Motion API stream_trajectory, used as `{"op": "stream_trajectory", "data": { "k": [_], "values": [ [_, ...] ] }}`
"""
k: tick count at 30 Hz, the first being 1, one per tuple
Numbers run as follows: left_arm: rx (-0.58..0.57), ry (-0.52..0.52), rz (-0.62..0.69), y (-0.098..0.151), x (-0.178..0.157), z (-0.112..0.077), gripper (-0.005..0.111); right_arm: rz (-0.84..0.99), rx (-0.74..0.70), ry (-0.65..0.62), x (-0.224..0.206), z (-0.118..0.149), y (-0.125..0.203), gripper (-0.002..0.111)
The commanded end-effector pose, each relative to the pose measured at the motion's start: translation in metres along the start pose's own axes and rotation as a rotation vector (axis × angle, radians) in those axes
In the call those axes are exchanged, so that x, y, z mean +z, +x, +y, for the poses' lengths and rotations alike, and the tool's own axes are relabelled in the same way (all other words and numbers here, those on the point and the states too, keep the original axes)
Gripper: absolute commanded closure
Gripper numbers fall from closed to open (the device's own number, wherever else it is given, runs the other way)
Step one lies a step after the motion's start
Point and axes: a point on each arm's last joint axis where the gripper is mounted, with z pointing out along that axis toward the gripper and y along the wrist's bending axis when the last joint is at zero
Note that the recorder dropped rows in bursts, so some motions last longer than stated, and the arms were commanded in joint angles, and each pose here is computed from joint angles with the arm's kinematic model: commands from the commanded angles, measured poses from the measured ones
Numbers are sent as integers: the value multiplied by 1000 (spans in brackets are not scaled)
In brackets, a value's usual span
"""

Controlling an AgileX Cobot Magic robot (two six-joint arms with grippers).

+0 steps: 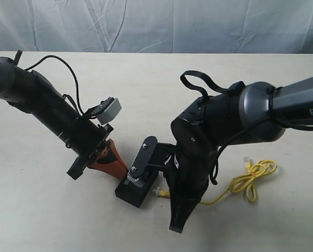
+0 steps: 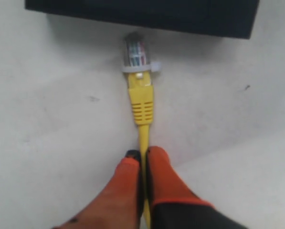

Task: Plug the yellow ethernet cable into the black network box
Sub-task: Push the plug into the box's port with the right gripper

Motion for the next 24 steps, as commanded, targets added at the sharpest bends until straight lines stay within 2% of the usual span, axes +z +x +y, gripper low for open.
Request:
{"op": "stream_trajectory", "data": {
  "k": [1,14,24],
  "values": [
    [-7,-2,-12,-2,1,0,107,-21,-26,24,-5,-1,-1,109],
    [-7,-2,-12,-2,1,0,107,-82,-20,54,-12,-3,-5,109],
    [-7,-2,-12,-2,1,0,107,-110,150,-7,-12,2,-7,109]
  ]
}}
